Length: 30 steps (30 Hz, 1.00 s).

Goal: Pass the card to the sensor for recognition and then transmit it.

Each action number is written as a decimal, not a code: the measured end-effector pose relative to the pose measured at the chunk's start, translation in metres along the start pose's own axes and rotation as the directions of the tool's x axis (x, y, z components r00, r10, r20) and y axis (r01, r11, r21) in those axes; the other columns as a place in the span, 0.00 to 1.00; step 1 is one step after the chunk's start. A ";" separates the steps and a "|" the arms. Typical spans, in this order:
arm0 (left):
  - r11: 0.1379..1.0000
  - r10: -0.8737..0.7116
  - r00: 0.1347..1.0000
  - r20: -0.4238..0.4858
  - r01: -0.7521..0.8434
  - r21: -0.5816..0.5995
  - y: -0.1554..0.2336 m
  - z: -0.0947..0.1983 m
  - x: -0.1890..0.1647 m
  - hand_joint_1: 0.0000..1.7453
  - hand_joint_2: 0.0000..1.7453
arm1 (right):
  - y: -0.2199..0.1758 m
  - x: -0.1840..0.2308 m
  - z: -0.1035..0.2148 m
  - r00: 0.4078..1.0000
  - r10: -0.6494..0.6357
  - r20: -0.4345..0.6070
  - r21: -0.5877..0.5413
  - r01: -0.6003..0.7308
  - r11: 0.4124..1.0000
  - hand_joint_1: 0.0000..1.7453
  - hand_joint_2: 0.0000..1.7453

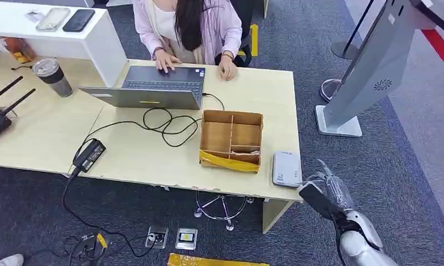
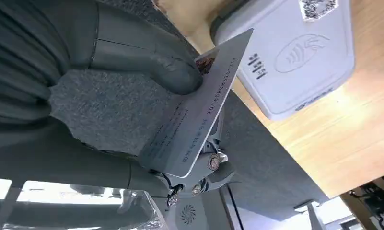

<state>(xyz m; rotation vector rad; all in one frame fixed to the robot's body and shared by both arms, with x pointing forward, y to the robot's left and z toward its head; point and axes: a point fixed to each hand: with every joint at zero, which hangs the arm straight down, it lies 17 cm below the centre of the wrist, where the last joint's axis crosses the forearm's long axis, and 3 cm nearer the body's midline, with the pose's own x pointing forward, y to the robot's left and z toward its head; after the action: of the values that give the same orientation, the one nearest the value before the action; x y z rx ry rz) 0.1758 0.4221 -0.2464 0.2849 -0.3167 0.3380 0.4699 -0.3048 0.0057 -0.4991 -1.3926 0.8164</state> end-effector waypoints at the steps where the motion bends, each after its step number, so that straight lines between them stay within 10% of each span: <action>1: 1.000 -0.001 1.000 0.001 0.001 -0.002 0.000 0.000 0.001 0.00 0.00 | 0.000 -0.002 0.002 1.000 0.002 -0.003 0.000 -0.002 1.000 1.00 1.00; 30: 0.992 -0.078 0.995 0.065 0.084 -0.098 -0.005 0.002 0.015 0.00 0.00 | -0.051 0.062 -0.025 0.972 0.175 0.154 -0.023 -0.174 0.985 1.00 1.00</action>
<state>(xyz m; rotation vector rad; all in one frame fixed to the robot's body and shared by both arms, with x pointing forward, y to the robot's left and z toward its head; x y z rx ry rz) 0.1900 0.4210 -0.2401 0.2088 -0.3805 0.2328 0.5037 -0.2873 0.0801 -0.5811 -1.5111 1.0091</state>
